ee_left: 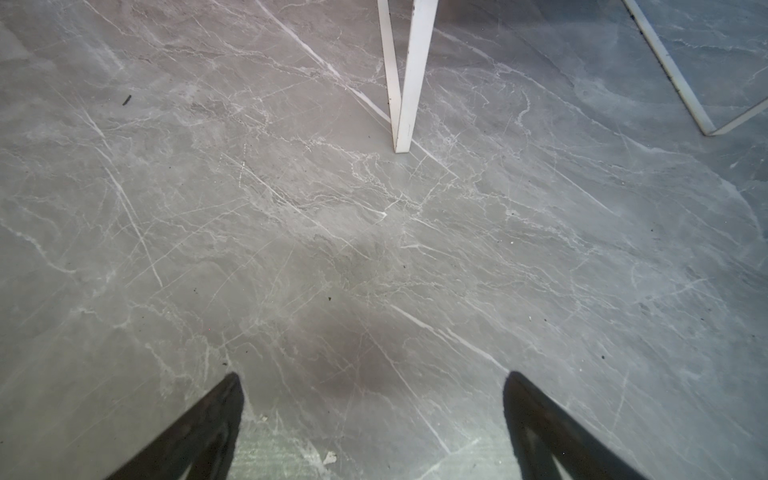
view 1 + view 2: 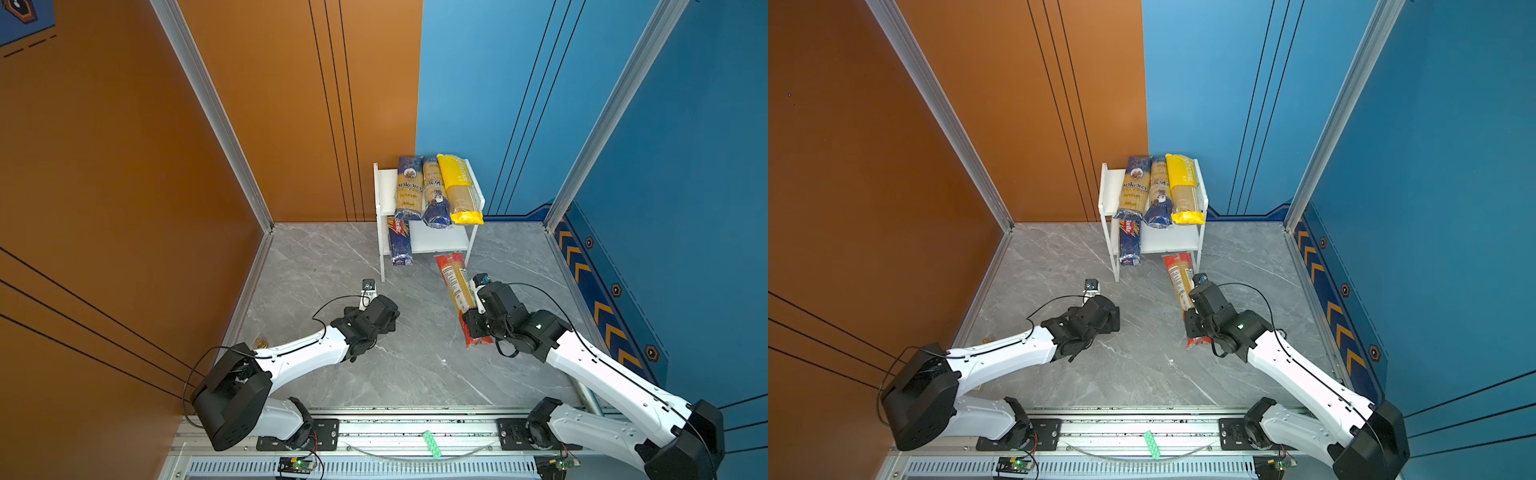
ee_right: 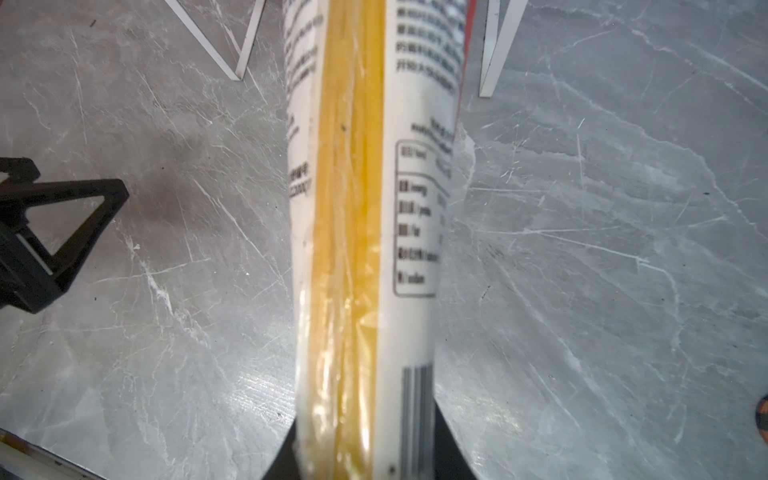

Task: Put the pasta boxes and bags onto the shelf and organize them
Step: 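Carry the red-capped bag toward the shelf's lower tier with the right gripper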

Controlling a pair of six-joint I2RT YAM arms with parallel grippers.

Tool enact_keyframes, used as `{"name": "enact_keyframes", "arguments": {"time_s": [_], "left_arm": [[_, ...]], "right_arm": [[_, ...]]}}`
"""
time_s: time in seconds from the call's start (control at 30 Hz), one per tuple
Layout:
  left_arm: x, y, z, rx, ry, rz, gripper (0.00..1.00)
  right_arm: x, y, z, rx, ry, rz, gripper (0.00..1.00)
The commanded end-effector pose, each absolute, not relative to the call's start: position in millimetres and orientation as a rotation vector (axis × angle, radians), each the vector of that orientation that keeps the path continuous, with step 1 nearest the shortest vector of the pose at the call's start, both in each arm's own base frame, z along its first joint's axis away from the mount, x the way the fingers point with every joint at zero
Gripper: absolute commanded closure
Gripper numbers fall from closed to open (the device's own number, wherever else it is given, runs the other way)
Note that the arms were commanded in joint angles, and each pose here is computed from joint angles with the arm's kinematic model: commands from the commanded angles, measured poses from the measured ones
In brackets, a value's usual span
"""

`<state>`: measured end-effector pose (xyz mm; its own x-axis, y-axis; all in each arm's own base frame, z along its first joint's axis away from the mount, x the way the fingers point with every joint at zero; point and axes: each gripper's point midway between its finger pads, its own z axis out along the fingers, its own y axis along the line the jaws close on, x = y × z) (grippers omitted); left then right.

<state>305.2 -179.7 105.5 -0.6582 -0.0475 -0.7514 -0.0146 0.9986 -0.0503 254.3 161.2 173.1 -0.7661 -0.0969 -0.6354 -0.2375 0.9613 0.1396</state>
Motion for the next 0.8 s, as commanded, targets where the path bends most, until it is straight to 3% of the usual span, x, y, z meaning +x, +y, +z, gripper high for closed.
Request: {"name": "enact_keyframes", "arguments": {"time_s": [0.0, 0.77], "left_arm": [[304.0, -171.0, 104.7, -0.068, 2.282, -0.015, 0.02], [302.9, -168.0, 105.3, -0.065, 2.281, 0.000, 0.02]], "right_arm": [[274.4, 161.9, 215.7, -0.176, 2.300, 0.268, 1.00], [324.3, 162.2, 254.7, -0.045, 2.228, 0.303, 1.00]]}}
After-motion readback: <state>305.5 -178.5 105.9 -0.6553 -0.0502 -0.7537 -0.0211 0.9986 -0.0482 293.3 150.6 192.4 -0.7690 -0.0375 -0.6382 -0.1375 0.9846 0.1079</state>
